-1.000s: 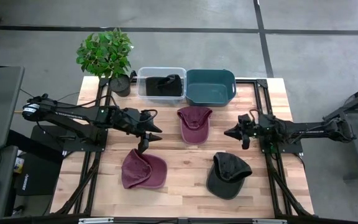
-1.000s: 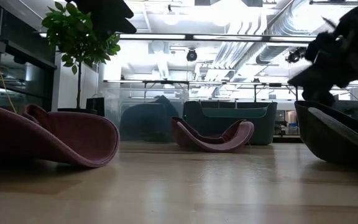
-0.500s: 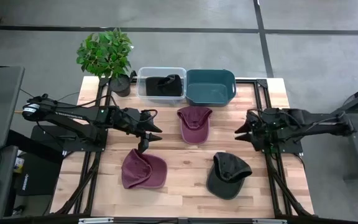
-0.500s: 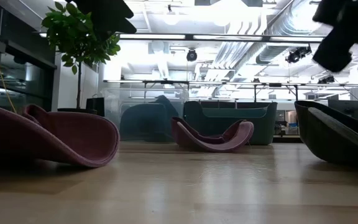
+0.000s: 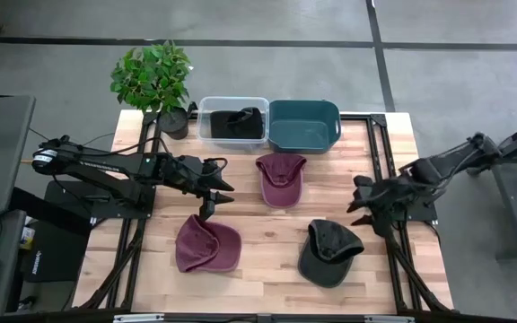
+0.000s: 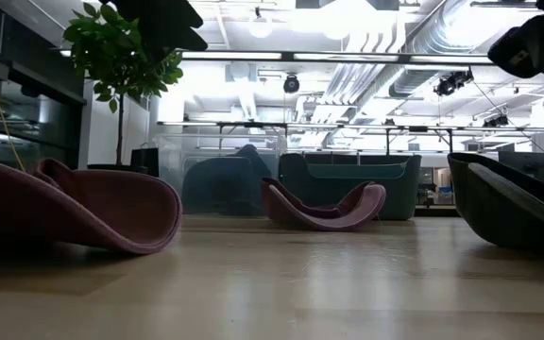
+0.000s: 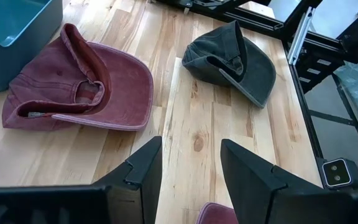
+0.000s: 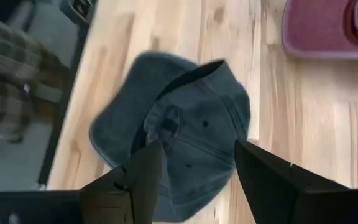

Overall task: Pick & Place hat
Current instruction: Put the black cap into the transparent bin

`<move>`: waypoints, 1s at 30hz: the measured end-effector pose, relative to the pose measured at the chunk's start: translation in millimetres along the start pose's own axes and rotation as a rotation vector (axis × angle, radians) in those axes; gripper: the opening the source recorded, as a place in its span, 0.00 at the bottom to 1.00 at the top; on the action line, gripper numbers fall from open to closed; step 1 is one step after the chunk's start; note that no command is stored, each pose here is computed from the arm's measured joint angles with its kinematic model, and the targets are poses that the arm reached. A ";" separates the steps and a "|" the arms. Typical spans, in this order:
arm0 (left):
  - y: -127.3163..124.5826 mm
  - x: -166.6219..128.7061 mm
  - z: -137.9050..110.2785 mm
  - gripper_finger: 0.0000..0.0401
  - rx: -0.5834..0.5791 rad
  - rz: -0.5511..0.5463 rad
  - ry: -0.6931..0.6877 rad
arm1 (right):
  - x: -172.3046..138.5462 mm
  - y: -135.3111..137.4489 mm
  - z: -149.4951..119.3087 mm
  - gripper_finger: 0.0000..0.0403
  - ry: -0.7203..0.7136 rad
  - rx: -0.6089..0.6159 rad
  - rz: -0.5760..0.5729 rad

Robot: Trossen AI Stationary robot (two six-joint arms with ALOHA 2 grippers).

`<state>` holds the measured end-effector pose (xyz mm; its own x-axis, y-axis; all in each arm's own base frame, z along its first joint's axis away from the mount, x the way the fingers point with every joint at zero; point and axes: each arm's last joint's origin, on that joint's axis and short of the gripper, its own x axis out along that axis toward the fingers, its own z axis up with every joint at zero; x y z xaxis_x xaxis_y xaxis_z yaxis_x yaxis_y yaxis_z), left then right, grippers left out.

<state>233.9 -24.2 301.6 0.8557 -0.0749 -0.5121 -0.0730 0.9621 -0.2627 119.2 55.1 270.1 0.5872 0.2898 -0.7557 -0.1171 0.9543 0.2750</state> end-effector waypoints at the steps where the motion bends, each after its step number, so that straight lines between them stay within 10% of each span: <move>1: 0.0 0.0 0.0 0.37 0.000 0.000 0.000 | 3.2 3.1 0.8 0.49 0.024 -0.005 -0.007; 30: 0.0 -0.1 0.0 0.37 0.000 0.000 0.000 | 82.7 89.9 -44.2 0.48 0.407 -0.192 -0.188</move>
<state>233.8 -24.2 301.7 0.8559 -0.0747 -0.5118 -0.0732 0.9620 -0.2629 121.9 168.1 206.0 0.2560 0.0797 -0.9634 -0.2076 0.9779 0.0257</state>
